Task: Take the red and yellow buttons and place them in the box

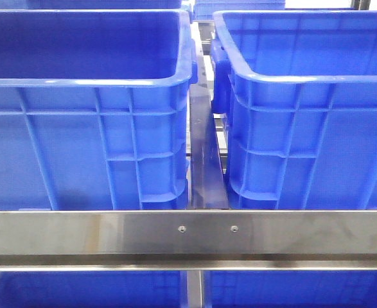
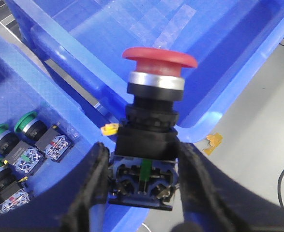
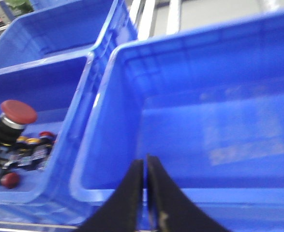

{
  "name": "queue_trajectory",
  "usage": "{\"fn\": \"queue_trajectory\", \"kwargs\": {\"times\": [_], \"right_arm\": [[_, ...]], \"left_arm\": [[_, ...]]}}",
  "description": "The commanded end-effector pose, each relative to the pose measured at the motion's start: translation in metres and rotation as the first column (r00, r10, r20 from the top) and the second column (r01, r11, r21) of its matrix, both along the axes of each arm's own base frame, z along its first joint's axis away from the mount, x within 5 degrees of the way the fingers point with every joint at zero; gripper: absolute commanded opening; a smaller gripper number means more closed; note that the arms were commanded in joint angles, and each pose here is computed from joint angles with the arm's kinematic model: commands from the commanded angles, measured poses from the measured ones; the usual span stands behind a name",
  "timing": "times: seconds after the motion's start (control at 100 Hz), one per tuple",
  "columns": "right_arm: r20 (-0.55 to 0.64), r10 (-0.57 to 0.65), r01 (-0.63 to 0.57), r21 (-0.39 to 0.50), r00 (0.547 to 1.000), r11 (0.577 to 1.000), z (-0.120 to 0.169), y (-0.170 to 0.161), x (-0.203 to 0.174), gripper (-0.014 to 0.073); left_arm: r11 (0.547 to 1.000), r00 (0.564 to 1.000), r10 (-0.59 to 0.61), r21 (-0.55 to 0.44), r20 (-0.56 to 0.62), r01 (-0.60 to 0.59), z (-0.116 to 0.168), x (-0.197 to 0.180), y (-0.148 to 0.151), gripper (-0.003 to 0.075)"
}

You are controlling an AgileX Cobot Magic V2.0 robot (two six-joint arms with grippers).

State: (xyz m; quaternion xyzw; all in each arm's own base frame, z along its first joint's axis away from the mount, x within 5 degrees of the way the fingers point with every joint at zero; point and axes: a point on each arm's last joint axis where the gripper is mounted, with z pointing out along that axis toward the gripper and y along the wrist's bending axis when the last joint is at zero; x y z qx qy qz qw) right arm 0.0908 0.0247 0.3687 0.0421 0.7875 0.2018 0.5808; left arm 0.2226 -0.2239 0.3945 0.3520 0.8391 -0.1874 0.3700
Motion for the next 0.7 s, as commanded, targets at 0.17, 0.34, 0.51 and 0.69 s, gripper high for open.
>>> {"fn": "queue_trajectory", "kwargs": {"times": [0.17, 0.34, 0.51, 0.69], "right_arm": [[0.027, 0.021, -0.026, 0.225, 0.999, 0.974, 0.015, 0.007, 0.014, 0.0563], [-0.009, 0.071, -0.066, 0.275, 0.997, 0.959, 0.011, 0.012, 0.035, 0.0573], [-0.027, 0.214, -0.192, 0.343, 0.977, 0.92, 0.007, 0.026, 0.067, 0.0573], [-0.005, 0.372, -0.335, 0.428, 0.928, 0.84, 0.005, 0.041, 0.105, 0.0573]], "left_arm": [[0.995, 0.996, 0.004, -0.101, 0.092, 0.006, 0.027, -0.007, 0.004, 0.0041], [0.995, 0.996, 0.003, -0.101, 0.091, 0.006, 0.027, -0.007, 0.004, 0.0041], [0.995, 0.996, 0.003, -0.101, 0.091, 0.006, 0.027, -0.007, 0.004, 0.0041], [0.995, 0.996, 0.003, -0.101, 0.091, 0.006, 0.027, -0.007, 0.004, 0.0041]]}}
